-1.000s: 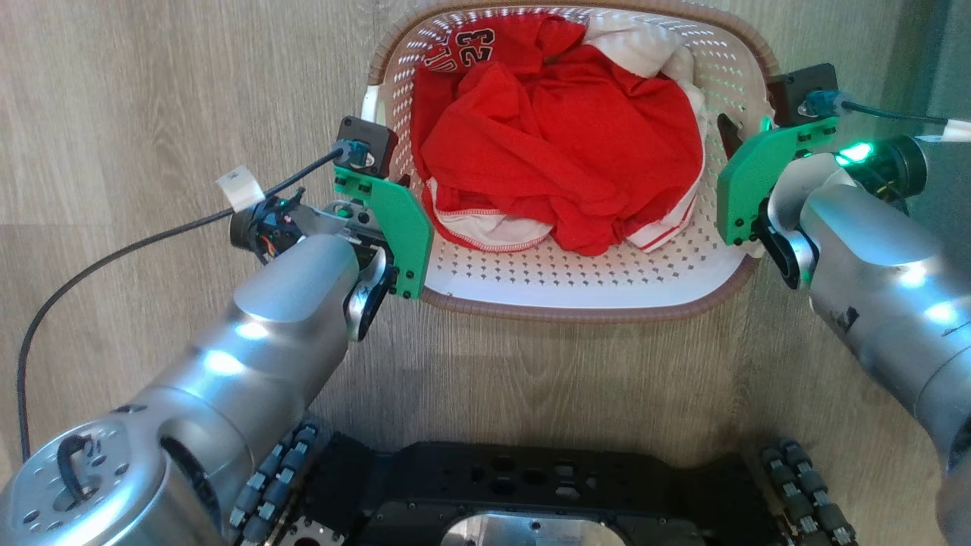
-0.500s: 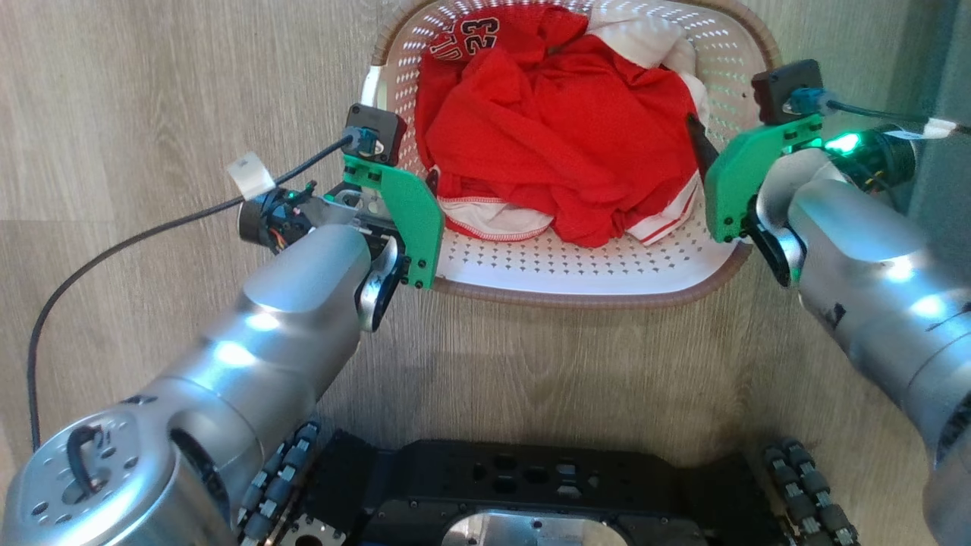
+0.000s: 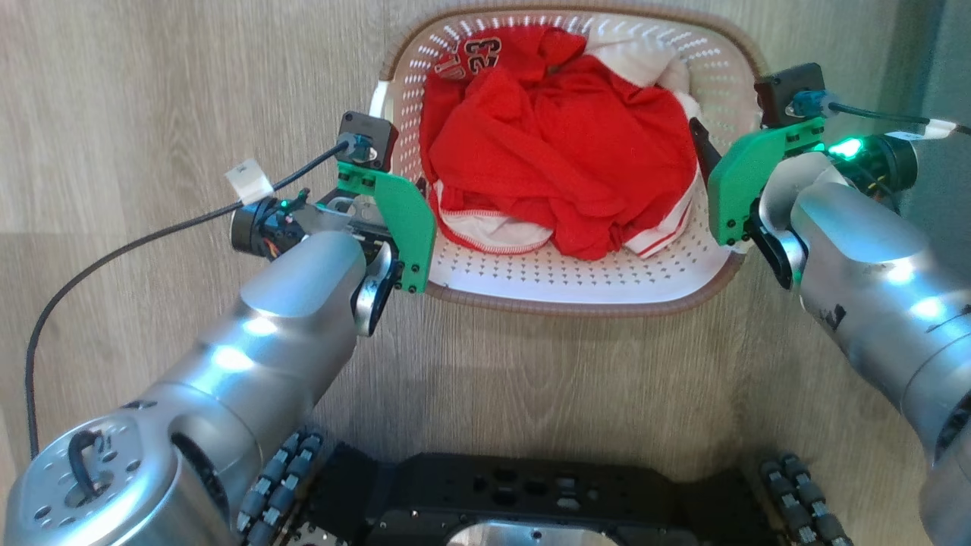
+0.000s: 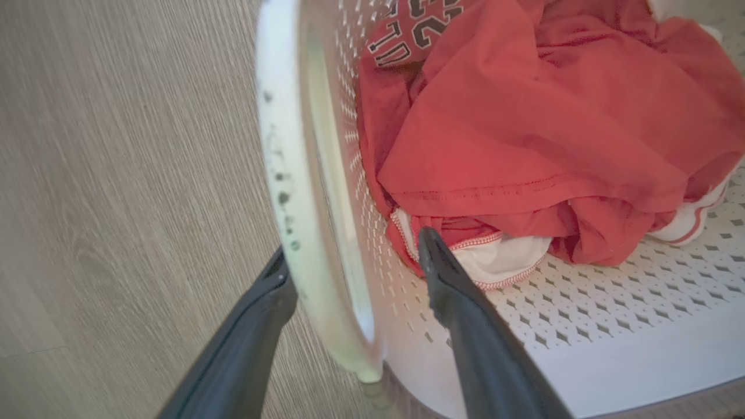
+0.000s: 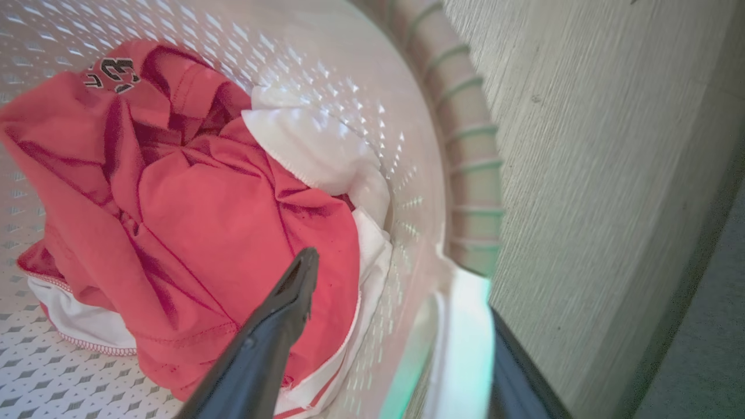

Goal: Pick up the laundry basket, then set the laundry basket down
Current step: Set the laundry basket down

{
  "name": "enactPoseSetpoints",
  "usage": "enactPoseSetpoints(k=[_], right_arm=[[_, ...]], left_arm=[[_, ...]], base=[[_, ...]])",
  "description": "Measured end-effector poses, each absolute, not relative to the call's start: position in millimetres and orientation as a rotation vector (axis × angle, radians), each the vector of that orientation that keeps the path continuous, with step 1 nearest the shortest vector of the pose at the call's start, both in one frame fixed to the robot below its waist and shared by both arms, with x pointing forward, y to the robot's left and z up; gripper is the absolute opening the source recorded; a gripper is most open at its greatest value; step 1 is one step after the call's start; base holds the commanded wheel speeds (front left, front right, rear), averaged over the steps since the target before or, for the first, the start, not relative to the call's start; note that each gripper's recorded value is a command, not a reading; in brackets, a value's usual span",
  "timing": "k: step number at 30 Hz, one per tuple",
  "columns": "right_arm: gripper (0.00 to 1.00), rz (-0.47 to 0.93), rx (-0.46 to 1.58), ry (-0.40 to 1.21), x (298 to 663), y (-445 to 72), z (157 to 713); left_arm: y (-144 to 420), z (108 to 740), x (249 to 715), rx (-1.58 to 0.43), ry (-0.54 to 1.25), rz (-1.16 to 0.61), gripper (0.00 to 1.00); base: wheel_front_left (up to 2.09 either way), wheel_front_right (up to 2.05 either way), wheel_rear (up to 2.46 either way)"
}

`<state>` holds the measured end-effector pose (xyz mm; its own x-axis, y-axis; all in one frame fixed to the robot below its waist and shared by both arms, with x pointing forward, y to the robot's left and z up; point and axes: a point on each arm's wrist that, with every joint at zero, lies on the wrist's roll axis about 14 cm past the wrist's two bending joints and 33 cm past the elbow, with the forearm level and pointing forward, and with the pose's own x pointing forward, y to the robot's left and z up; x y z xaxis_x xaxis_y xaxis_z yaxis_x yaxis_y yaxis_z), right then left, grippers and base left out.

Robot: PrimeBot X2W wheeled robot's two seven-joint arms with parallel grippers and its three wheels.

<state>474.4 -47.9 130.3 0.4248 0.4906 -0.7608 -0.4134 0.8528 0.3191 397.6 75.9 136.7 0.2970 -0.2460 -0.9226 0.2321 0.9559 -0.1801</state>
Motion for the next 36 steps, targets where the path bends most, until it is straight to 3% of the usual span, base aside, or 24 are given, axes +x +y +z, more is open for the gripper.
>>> enactPoseSetpoints(k=[6, 11, 23, 29, 36], right_arm=[[1.0, 0.551, 0.074, 0.965, 480.1, -51.5, 151.8], [1.0, 0.518, 0.092, 0.978, 463.4, -54.9, 176.6], [1.0, 0.487, 0.122, 0.865, 432.1, -54.9, 252.4], [1.0, 0.443, 0.208, 0.725, 445.8, -51.6, 309.2], [1.0, 0.384, 0.291, 0.449, 490.5, -73.4, 397.4]], left_arm=[[80.0, 152.5, 398.8, -0.006, 1.207, -0.307, 1.0], [86.8, 173.7, 386.8, 0.006, 1.193, -0.296, 1.0], [95.5, 247.3, 388.0, 0.052, 0.94, -0.308, 1.0], [96.9, 286.6, 389.8, 0.043, 0.804, -0.295, 1.0], [85.2, 343.0, 418.7, -0.03, 0.611, -0.261, 1.0]], base=[[0.0, 0.0, 0.0], [0.0, 0.0, 0.0], [0.0, 0.0, 0.0], [0.0, 0.0, 0.0], [0.0, 0.0, 0.0]])
